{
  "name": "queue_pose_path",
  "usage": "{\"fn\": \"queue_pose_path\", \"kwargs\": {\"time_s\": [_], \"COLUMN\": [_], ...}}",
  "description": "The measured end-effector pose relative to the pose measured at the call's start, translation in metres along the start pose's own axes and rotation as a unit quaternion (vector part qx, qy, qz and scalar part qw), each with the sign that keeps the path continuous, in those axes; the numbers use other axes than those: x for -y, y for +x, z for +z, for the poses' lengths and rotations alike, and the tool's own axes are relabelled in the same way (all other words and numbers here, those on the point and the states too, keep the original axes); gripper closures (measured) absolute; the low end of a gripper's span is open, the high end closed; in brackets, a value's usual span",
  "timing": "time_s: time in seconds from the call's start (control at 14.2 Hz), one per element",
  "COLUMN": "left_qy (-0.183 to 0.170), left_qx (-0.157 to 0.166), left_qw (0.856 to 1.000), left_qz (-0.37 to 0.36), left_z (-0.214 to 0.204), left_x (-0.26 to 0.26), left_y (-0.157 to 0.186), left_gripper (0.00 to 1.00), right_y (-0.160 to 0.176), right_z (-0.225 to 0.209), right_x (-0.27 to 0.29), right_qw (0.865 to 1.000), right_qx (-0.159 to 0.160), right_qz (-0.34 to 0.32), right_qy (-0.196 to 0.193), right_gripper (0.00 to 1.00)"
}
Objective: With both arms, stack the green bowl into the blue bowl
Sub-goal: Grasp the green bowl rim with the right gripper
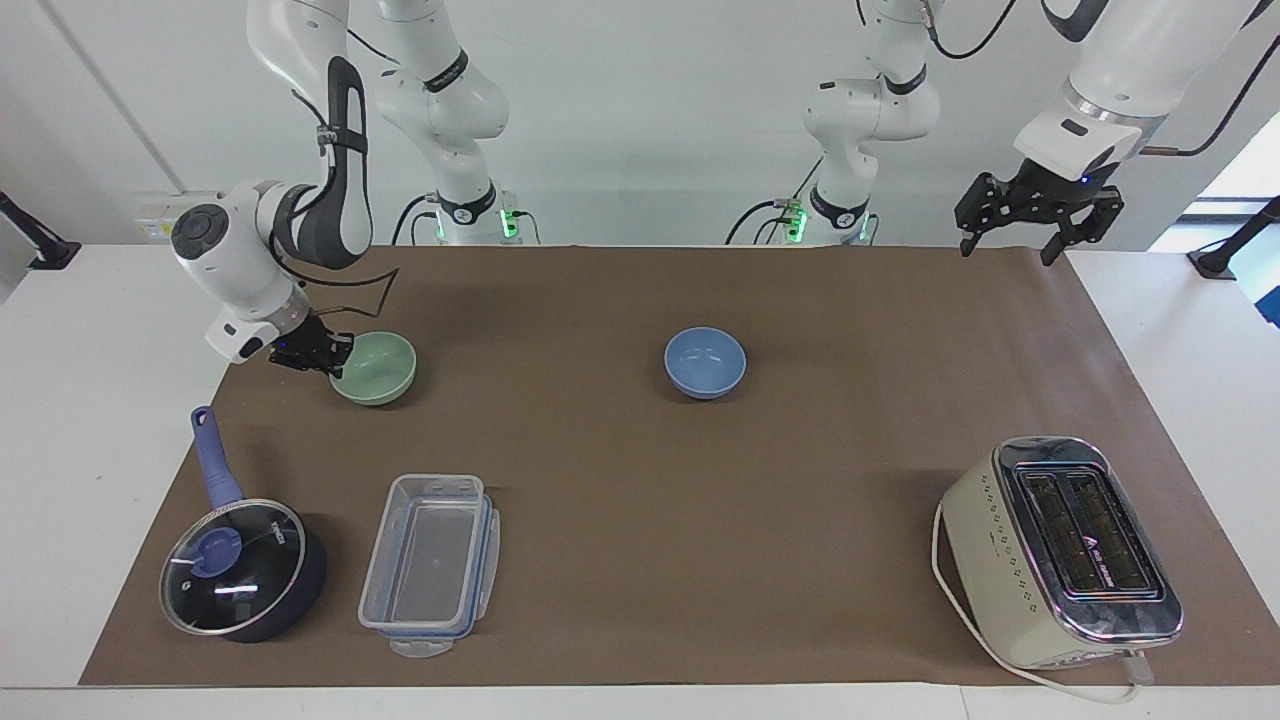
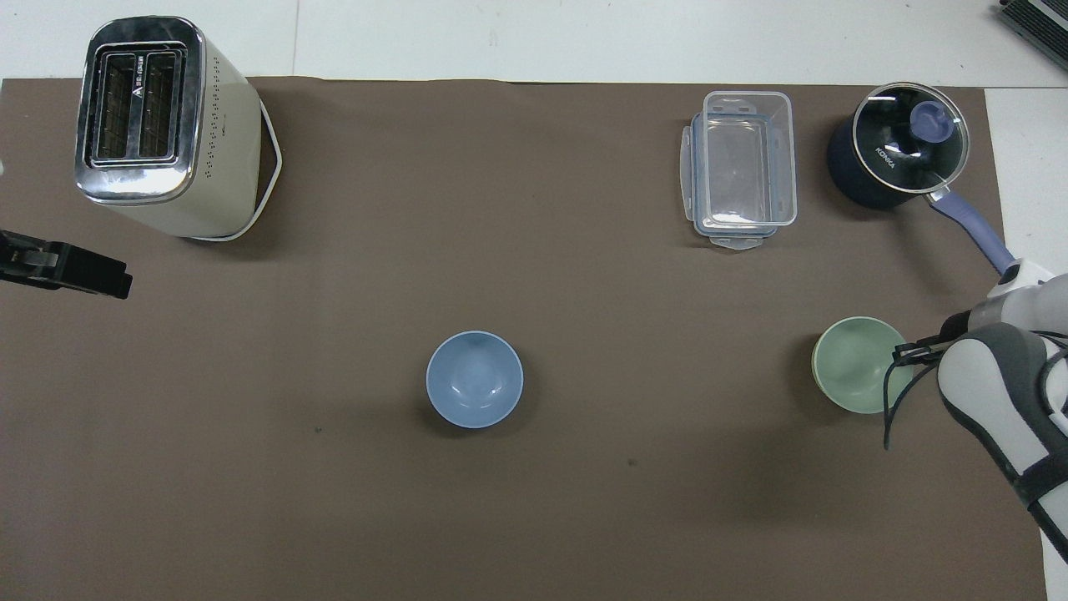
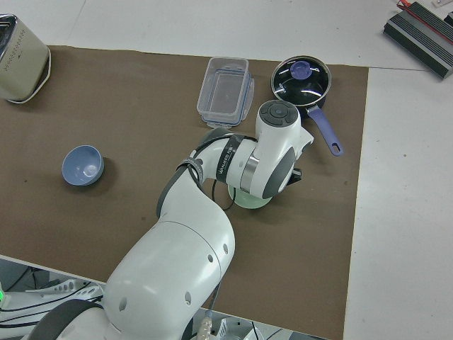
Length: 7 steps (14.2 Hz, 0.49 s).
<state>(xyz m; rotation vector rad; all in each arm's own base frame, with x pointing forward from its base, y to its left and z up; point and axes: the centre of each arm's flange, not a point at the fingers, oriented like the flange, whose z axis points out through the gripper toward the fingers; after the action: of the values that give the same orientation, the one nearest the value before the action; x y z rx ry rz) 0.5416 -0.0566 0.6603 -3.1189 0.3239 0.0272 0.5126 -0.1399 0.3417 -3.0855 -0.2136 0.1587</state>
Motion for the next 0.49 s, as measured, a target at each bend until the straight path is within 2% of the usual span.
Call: {"fn": "queue_pose_path", "kwargs": {"time_s": [0.28, 0.49], "left_qy": [-0.004, -0.011], "left_qx": [0.000, 0.000], "left_qw": [1.000, 1.000], "left_qz": [-0.009, -0.011], "left_z": [0.000, 0.000], "left_x": [-0.001, -0.002], "left_y": [-0.001, -0.001], "left_gripper": [0.00, 0.00], "right_y": [0.014, 0.028], "right_z": [-0.038, -0.069], "right_x": [0.006, 0.025], "right_qw": [1.000, 0.999], "right_qx": [0.008, 0.001], "right_qz": [-0.009, -0.006], "right_qy": [0.006, 0.038], "right_gripper": [0.95, 0.95]}}
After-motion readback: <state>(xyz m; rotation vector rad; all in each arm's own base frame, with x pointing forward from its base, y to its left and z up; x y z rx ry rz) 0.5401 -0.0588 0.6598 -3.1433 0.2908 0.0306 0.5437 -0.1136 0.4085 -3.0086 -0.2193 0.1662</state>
